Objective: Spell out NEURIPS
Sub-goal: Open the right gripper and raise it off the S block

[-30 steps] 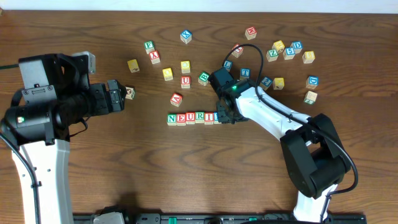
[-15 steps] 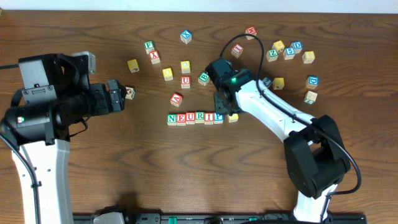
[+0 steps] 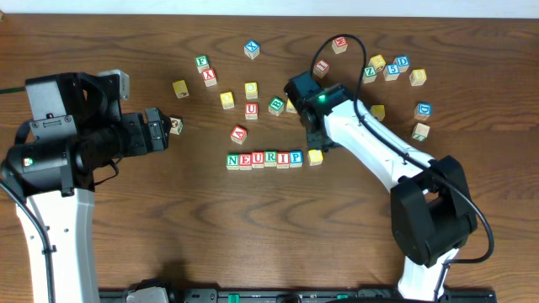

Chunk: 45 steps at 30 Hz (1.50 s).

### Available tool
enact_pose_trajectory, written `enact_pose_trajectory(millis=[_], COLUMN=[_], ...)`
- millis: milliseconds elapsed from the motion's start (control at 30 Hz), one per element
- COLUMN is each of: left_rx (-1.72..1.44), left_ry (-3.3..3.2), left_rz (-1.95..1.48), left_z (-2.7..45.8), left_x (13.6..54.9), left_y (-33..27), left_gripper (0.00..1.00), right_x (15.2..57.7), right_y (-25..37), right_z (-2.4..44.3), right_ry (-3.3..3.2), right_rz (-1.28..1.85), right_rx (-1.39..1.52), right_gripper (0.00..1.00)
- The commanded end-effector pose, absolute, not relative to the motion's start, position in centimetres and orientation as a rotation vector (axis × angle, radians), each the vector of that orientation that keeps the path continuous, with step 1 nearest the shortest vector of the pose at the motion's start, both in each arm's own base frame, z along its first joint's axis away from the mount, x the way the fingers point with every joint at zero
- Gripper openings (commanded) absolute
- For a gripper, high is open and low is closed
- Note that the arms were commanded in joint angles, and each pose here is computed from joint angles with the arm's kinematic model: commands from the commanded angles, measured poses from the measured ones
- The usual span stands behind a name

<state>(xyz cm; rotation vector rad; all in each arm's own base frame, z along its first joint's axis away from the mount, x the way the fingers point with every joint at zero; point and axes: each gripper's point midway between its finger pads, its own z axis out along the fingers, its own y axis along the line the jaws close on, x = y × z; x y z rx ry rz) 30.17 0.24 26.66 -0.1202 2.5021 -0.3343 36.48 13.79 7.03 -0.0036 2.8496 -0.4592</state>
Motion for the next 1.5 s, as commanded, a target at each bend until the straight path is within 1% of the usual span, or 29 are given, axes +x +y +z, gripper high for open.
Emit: enact_pose_trajectory(millis=[0, 33, 67, 200, 333, 433, 633, 1467], left_rx=[-0.105, -0.105, -0.105, -0.105, -0.105, -0.105, -0.105, -0.105], left_ry=[2.483, 2.483, 2.483, 2.483, 2.483, 2.483, 2.483, 2.483], left_rz=[-0.333, -0.333, -0.333, -0.333, -0.333, -0.333, -0.333, -0.333], left_z=[27.4, 27.4, 27.4, 27.4, 27.4, 27.4, 27.4, 27.4], left_x=[30.2, 30.2, 30.2, 30.2, 30.2, 30.2, 30.2, 30.2], left_y=[0.3, 0.3, 0.3, 0.3, 0.3, 0.3, 0.3, 0.3], left_gripper=[0.95, 0.95, 0.95, 0.95, 0.95, 0.95, 0.95, 0.95], right_x=[36.6, 36.5, 36.3, 36.1, 36.1, 35.7, 34.9, 33.9], right_y=[12.6, 12.5, 12.3, 12.6, 14.0, 14.7, 14.4, 16.5], right_z=[7.5, 7.4, 6.9, 6.2, 4.6, 3.7, 2.8, 2.4], right_ry=[2.820, 2.822, 2.836, 2.853, 2.871, 2.896, 2.920, 2.986], right_rz=[-0.492, -0.493, -0.491, -0.454, -0.322, -0.253, -0.261, -0.106], right_rx=[0.047, 0.049, 0.052, 0.057, 0.065, 0.064, 0.061, 0.045], right_gripper=[0.13, 0.12, 0.09, 0.05, 0.01, 0.01, 0.01, 0.01])
